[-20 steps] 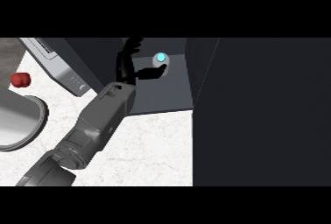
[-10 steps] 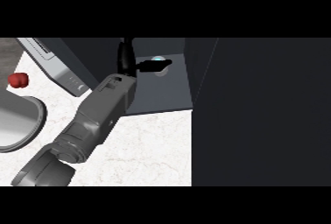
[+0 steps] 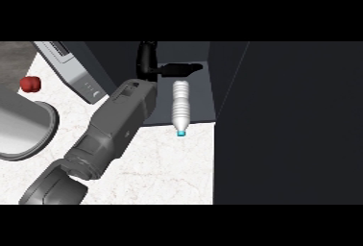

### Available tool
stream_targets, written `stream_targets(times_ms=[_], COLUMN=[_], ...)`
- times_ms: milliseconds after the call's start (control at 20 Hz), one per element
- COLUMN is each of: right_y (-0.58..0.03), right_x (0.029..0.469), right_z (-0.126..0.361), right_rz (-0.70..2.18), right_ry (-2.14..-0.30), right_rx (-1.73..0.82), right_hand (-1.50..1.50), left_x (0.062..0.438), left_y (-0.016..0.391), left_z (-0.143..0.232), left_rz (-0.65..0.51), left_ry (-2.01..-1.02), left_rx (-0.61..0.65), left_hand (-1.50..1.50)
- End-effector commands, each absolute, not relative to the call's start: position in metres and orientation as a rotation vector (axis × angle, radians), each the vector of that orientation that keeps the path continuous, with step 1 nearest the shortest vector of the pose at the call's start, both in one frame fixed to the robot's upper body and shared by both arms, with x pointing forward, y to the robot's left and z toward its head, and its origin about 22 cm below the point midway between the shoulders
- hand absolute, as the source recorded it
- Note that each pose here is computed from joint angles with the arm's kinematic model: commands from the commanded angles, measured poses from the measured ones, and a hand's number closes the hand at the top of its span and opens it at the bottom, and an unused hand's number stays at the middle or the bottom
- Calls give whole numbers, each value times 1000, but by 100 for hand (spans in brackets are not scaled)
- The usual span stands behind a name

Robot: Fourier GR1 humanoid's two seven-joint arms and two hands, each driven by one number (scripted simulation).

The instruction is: Pick up the bottled water, place it into the cabinet and close the cabinet

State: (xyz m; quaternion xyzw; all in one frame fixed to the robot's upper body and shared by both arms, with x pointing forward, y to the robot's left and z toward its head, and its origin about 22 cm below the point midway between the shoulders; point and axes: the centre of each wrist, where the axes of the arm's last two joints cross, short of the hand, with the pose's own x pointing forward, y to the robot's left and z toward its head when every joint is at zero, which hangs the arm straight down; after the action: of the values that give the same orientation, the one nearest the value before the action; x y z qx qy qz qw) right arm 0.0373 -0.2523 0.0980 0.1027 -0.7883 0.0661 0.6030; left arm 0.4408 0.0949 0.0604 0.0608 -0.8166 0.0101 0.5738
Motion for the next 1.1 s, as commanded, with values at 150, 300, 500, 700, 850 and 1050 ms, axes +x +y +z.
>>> stream_targets(times_ms=[150, 300, 500, 700, 850, 1050], right_y=[-243, -247, -244, -245, -245, -233], right_x=[33, 30, 33, 33, 33, 37], right_z=[122, 136, 122, 123, 117, 118], right_rz=[109, 137, 103, 90, 94, 72], right_ry=[-1860, -1841, -1843, -1830, -1811, -1834], right_rx=[245, 264, 239, 250, 212, 214], right_hand=[-150, -150, -150, -150, -150, -150], left_x=[438, 428, 411, 391, 373, 349], left_y=[87, 85, 85, 82, 73, 58], left_z=[60, 45, 28, 16, 15, 25], left_rz=[31, 51, 36, 29, 47, 41], left_ry=[-1920, -1924, -1896, -1889, -1872, -1872], left_rx=[51, 21, -30, -177, -297, -421], left_hand=[-150, -150, -150, -150, -150, -150])
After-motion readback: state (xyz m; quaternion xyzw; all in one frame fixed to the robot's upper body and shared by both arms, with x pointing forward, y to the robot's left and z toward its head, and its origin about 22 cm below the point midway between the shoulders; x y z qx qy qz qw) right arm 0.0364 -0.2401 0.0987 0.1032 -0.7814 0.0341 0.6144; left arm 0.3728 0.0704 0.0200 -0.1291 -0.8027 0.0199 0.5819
